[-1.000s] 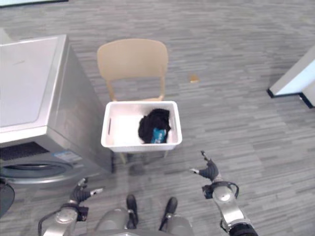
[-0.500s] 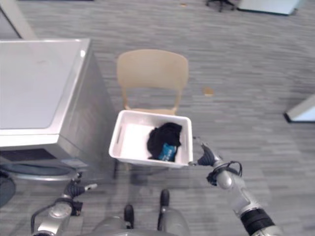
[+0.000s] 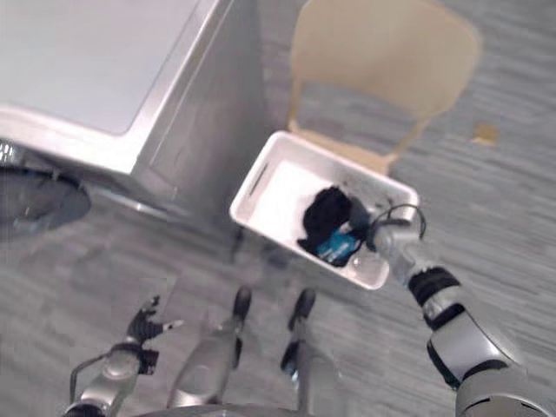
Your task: Grab the laundry basket,head to the washer,open it,put in the laundry and shut it.
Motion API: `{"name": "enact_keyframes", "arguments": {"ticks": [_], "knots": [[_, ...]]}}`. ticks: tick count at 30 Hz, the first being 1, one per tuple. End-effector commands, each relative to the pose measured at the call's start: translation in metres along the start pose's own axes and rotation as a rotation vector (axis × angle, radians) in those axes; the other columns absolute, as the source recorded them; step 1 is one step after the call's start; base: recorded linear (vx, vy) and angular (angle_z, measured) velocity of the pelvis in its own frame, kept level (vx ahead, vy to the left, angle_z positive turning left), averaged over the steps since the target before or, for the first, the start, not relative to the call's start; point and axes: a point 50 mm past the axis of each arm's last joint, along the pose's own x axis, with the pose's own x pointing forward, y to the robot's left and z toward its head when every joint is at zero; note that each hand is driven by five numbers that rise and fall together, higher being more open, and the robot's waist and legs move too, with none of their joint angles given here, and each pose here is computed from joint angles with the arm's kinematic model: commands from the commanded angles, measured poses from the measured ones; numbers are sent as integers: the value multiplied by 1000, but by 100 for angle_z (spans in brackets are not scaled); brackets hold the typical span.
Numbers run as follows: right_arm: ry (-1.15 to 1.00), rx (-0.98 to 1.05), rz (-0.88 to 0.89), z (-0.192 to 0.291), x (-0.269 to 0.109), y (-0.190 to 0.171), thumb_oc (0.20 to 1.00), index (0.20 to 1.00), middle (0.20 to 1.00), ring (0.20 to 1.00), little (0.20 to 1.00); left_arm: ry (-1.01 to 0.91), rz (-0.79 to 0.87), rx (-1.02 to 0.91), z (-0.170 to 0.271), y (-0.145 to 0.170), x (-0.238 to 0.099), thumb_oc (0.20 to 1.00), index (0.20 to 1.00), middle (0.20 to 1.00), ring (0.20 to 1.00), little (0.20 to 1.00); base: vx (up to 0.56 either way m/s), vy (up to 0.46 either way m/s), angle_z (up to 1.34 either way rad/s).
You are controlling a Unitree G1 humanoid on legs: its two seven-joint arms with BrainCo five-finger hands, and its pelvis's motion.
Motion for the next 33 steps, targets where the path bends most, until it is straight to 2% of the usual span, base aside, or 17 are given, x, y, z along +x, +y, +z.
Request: {"name": "enact_keyframes", "arguments": {"ticks": [1, 6, 10, 11, 12, 13, 26, 29, 30, 31, 33], "knots": [[108, -127, 13, -26, -9, 14, 1000, 1000, 1000, 1000, 1000, -60, 39, -50, 11, 6, 2, 1000, 1000, 1000, 1000, 1000, 23, 12, 13], [241, -187, 49, -47, -9, 17, 1000, 1000, 1000, 1000, 1000, -136, 36, -66, 38, 3, 12, 1000, 1000, 1000, 1000, 1000, -7, 4, 31], [313, -159, 34, -59, -10, 12, 1000, 1000, 1000, 1000, 1000, -180, 34, -89, 52, -1, 16, 1000, 1000, 1000, 1000, 1000, 1, -2, 13], [333, -114, 20, -60, -10, 10, 661, 661, 661, 661, 661, -194, 26, -95, 57, -4, 18, 1000, 1000, 1000, 1000, 1000, 6, -11, 7], [333, -113, 20, -60, -10, 10, 533, 533, 533, 533, 533, -194, 26, -95, 57, -4, 18, 1000, 1000, 1000, 1000, 1000, 25, -27, 4], [309, -77, 9, -54, -8, 11, 200, 200, 200, 200, 200, -203, 19, -90, 60, -6, 18, 1000, 1000, 1000, 1000, 1000, 0, 0, 0], [133, 264, -253, -24, -12, -20, 200, 200, 200, 200, 200, -210, 4, -85, 58, -10, 13, 1000, 1000, 1000, 1000, 1000, 10, -11, -5], [106, 468, -328, -16, -18, -21, 200, 200, 200, 200, 200, -207, 9, -96, 56, -9, 11, 1000, 1000, 1000, 1000, 1000, 4, 9, -10], [107, 468, -328, -17, -18, -21, 200, 200, 200, 200, 200, -208, 8, -95, 56, -9, 11, 1000, 1000, 1000, 1000, 1000, 9, -4, -14], [98, 610, -364, -12, -22, -19, 200, 200, 200, 200, 200, -201, 10, -100, 54, -8, 11, 1000, 1000, 1000, 1000, 1000, 10, -4, -14], [102, 747, -392, -8, -25, -14, 200, 200, 200, 200, 200, -195, 14, -104, 52, -6, 10, 1000, 1000, 1000, 1000, 1000, 6, -7, -1]]}}
